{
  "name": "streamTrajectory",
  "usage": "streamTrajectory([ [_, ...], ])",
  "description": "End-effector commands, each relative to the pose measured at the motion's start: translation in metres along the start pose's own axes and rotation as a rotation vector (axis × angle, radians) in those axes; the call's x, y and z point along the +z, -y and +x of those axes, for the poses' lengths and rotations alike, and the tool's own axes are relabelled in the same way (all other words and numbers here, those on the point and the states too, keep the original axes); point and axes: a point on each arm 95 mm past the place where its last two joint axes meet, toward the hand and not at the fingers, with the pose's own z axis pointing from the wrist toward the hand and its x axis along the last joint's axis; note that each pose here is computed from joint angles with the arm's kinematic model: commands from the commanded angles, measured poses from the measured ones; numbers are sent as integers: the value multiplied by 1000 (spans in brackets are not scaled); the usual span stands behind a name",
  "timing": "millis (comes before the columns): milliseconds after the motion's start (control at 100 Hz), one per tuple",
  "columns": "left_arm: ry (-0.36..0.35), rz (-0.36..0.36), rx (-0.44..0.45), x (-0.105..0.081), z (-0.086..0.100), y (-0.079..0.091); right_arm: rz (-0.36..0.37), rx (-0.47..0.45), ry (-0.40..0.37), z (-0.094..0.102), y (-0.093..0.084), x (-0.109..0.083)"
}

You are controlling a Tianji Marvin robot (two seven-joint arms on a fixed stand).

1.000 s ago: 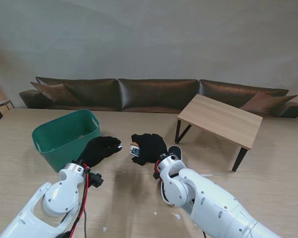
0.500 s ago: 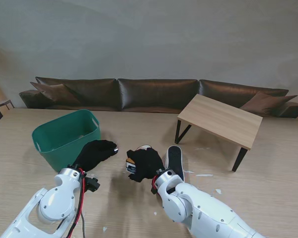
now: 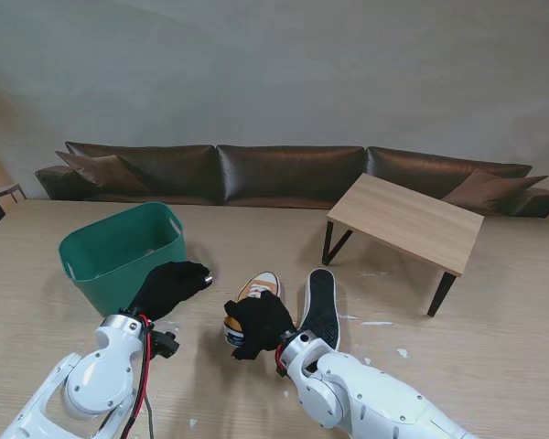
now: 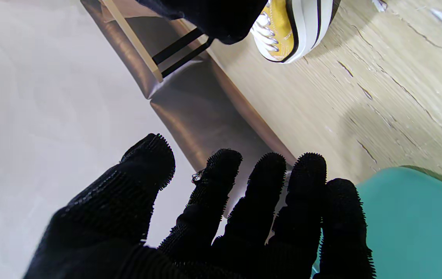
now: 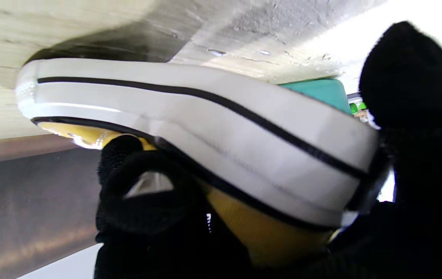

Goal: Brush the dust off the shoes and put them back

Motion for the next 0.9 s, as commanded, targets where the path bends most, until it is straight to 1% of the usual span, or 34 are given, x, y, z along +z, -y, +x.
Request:
streamTrajectory([
  [0,-3,-15,-5,-1,2,-2,73,23,-24,12,23,-10],
  [350,1,-13,-5,-3,0,-1,107,-1,-40,10,28,-10],
  [740,4,-24,-10,-5,-1,-2,119,-4,-57,12,24,-13],
  [890,2,-24,-12,-6,-2,-3,107,5,-46,12,19,-14],
])
